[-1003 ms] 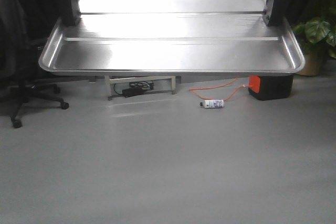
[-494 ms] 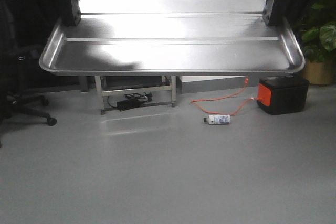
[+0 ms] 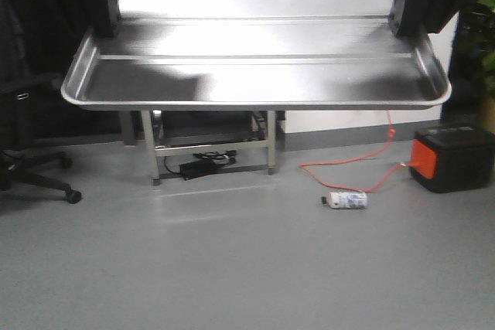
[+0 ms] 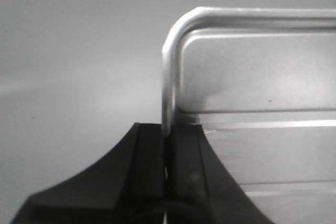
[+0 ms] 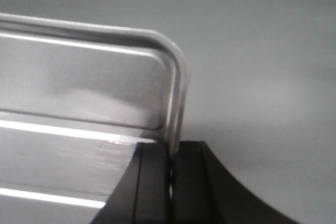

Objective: Grab silver tray and place in blue box
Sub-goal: 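Keep holding the tray while the base drives to the blue bin shelf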

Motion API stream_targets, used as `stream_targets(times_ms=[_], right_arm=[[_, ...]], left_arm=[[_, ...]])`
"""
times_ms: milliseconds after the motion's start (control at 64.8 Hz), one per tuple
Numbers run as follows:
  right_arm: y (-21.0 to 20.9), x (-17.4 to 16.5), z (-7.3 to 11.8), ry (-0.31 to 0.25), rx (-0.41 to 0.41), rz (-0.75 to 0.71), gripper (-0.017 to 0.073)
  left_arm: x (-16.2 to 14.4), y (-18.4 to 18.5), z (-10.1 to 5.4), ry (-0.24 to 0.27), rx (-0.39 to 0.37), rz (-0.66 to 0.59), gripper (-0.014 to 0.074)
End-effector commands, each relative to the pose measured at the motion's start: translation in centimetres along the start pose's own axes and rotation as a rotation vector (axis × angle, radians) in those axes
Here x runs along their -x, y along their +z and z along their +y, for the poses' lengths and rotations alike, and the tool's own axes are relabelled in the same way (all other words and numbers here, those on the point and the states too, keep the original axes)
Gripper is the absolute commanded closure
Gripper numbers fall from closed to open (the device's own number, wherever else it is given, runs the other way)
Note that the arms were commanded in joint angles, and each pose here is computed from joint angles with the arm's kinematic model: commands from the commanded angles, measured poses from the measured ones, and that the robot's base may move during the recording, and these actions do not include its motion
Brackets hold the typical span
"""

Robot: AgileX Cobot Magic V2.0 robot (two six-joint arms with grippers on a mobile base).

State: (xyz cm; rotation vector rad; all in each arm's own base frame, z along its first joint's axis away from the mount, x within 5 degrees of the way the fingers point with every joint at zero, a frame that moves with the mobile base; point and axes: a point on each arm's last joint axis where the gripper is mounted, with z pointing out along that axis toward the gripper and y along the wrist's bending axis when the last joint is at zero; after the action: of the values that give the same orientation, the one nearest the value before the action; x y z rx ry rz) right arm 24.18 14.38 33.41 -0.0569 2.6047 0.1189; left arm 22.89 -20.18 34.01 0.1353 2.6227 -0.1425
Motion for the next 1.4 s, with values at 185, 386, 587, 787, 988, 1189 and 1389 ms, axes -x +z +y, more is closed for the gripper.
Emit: stream_targets(times_ms=[185,386,587,787,988,1189,1389], right_arm=[[-1.92,1.13,-0.49,-0.03,-0.002,-0.103,0.0502],[-1.92,1.13,-0.49,-0.03,-0.002,-0.103,0.0502],[-1.92,1.13,-0.49,-0.03,-0.002,-0.103,0.0502],[-1.92,1.13,-0.49,-0.03,-0.002,-0.103,0.0502],[-1.92,1.13,-0.49,-0.03,-0.002,-0.103,0.0502],[-1.92,1.13,-0.49,-0.03,-0.002,-0.103,0.0502],[-1.92,1.13,-0.49,-0.03,-0.002,-0.103,0.0502]], left_arm=[[0.74,-1.86,0.36,0.023,-0.004,-0.081,0.0699],[0.74,-1.86,0.36,0.023,-0.004,-0.081,0.0699],[0.74,-1.86,0.36,0.023,-0.004,-0.081,0.0699],[0.74,-1.86,0.36,0.023,-0.004,-0.081,0.0699],[0.74,-1.86,0.36,0.023,-0.004,-0.081,0.0699],[0.74,-1.86,0.36,0.023,-0.004,-0.081,0.0699],[0.74,-1.86,0.36,0.023,-0.004,-0.081,0.0699]])
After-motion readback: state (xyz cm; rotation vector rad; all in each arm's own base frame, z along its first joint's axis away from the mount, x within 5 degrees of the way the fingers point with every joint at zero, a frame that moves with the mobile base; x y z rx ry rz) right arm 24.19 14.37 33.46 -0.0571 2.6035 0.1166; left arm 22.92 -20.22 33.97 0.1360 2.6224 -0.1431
